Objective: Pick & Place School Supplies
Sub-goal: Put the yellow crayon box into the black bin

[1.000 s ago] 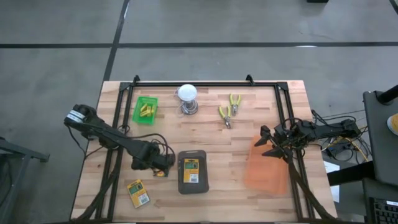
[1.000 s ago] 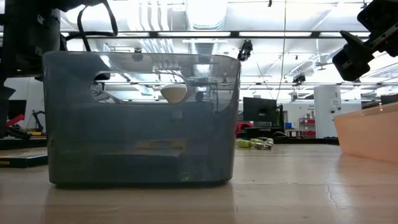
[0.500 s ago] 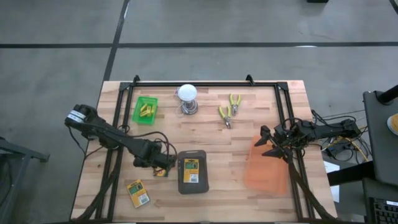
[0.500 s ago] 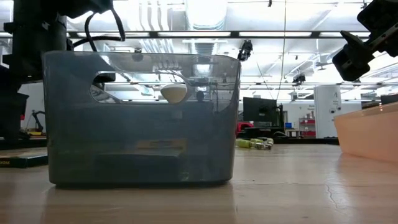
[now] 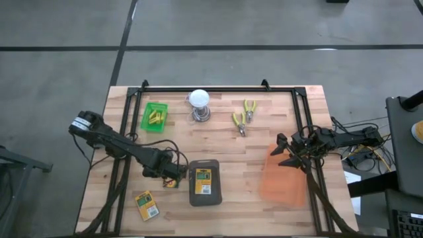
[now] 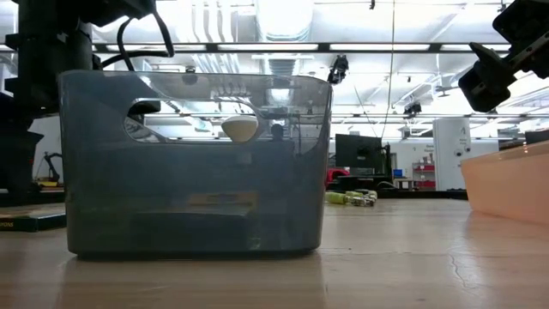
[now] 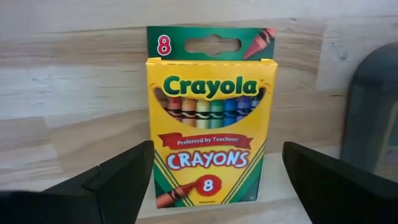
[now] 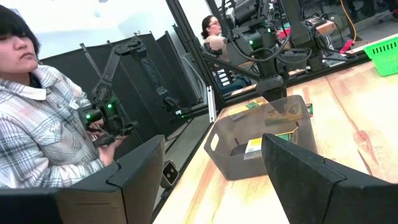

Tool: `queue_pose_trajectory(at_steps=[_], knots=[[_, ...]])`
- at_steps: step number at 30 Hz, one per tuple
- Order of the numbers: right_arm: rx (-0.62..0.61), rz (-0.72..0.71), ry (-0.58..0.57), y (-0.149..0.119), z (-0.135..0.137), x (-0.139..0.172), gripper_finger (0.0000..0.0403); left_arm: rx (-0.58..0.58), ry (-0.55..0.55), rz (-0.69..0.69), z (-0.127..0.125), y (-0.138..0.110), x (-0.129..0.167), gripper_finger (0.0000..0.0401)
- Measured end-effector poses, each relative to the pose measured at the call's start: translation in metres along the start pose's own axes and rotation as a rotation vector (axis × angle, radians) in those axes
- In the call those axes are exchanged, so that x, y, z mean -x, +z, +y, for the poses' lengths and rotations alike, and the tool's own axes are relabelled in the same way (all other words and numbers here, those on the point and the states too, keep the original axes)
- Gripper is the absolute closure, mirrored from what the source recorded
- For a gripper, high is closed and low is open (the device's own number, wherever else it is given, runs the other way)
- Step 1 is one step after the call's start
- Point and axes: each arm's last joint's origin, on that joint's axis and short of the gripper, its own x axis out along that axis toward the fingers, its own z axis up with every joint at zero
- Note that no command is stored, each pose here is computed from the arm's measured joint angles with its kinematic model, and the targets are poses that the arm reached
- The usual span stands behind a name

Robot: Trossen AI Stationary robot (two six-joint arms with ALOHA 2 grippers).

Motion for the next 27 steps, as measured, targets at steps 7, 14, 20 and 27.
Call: queue_pose_trajectory(at_steps=[7, 14, 20, 27], knots=[[0.000, 0.000, 0.000, 0.000, 0.000, 0.000, 0.0140, 0.002, 0.003, -0.007, -0.001, 0.000, -0.002, 0.0041], [0.000, -0.001, 0.001, 0.000, 0.000, 0.000, 0.0136, -0.009, 0.027, 0.006, -0.004, -0.001, -0.013, 0.0041], [0.000, -0.001, 0.000, 0.000, 0.000, 0.000, 0.0142, -0.015, 0.030, 0.010, -0.004, -0.002, -0.014, 0.0041], [0.000, -0.001, 0.001, 0.000, 0.000, 0.000, 0.0142, -0.015, 0.029, 0.010, -0.004, -0.002, -0.014, 0.0041]])
